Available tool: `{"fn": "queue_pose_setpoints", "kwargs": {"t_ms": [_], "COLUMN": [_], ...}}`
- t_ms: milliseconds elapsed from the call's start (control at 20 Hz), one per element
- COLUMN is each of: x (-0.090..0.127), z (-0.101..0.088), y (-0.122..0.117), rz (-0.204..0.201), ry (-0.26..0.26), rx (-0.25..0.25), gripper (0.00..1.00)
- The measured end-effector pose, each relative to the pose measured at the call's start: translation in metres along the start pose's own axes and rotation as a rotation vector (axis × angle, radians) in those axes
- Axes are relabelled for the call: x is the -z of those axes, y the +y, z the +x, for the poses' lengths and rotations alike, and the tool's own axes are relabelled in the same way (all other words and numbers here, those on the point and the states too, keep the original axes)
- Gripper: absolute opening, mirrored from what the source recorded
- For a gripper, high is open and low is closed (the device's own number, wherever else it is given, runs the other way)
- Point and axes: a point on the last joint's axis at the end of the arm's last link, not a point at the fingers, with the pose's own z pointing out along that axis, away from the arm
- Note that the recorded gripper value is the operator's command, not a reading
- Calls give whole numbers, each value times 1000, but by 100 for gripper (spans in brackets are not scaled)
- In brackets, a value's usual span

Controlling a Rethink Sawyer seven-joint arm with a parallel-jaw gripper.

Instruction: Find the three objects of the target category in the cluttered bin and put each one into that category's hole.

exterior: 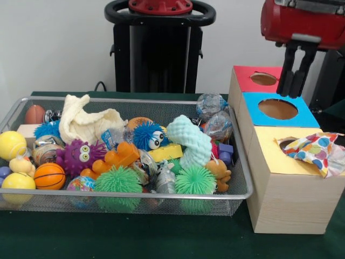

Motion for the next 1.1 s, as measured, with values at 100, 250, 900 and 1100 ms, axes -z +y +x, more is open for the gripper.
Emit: {"fn": "queue_pose_setpoints", "kwargs": {"t_ms": [100,250,900,1100], "x": [-4,-14,30,61], "z": [1,1,-33,-39], "y": [0,0,18,37], "rz": [5,18,69,73], "ry": [4,8,-7,1], "rx": [4,15,46,59], "gripper": [0,0,0,0]}}
